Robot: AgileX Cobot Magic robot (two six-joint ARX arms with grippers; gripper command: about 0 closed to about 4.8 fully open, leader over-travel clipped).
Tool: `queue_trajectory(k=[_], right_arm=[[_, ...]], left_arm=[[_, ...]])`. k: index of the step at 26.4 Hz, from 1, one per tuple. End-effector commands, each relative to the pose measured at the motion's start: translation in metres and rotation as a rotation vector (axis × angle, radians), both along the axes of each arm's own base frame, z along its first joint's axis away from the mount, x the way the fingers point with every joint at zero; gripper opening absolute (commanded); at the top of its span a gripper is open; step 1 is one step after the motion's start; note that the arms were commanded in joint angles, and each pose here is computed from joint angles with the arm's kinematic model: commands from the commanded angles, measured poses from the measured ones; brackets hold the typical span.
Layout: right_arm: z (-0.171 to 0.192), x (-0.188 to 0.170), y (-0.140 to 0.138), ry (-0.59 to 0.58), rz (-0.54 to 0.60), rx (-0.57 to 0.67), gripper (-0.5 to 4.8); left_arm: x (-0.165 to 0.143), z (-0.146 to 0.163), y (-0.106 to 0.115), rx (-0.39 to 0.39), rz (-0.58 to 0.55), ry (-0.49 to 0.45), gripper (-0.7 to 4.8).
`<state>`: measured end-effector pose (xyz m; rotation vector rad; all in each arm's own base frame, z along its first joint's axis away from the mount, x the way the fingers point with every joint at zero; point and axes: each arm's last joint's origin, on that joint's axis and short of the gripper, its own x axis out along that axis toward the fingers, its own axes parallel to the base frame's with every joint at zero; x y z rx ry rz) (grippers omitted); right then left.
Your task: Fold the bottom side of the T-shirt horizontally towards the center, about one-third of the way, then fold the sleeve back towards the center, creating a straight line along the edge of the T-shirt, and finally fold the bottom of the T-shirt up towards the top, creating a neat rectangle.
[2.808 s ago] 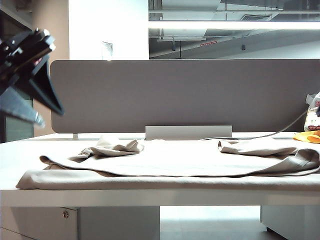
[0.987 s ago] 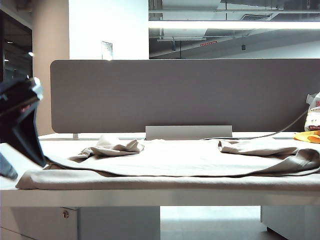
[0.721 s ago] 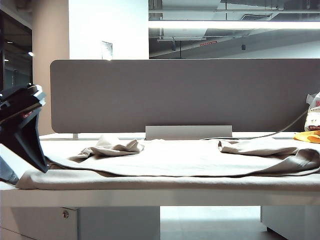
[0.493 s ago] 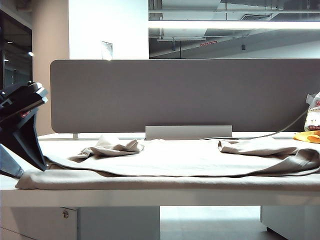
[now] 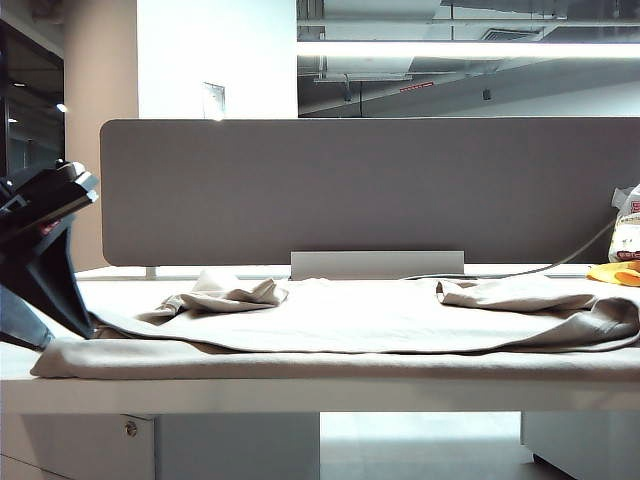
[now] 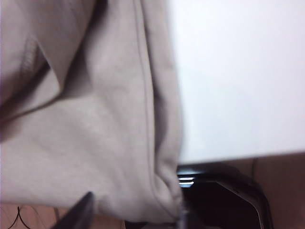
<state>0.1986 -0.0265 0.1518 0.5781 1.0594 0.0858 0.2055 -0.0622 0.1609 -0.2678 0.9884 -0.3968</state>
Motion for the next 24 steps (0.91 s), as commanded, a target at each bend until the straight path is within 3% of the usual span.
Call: queue_trajectory(k=[1,4,10,14,16,18,24], right_arm=[[0.002,0.002,0.000,-0.027,0.003,0.000,2.27],[0.002,0.003,0.000,-0.033,0.003,-0.002,1.90],[0.003,0.004,0.000,-0.053,0.003,-0.006,1.33],[0.004,0.005,-0.001,-0.063,0.003,-0.008,1.22],[0.003,0.006,-0.001,-0.064,0.003,-0.008,0.93],[0.003,0.006,-0.001,-0.067,0.004,-0.008,0.90],[0.004,0.008,-0.001,-0.084,0.008,-0.012,0.13]], left_arm=[[0.002,0.002,0.000,-0.005,0.006,-0.021,1.47],[0.002,0.002,0.000,0.006,0.015,-0.024,1.42],[0.002,0.002,0.001,0.011,0.018,-0.024,0.53],[0.004,-0.003,0.000,0.015,0.017,-0.005,0.40],[0.005,-0.009,0.000,0.021,0.016,0.020,-0.03],[0.007,-0.013,-0.001,0.023,0.014,0.039,-0.06],[0.011,-0.013,-0.003,-0.010,-0.011,0.014,-0.06]])
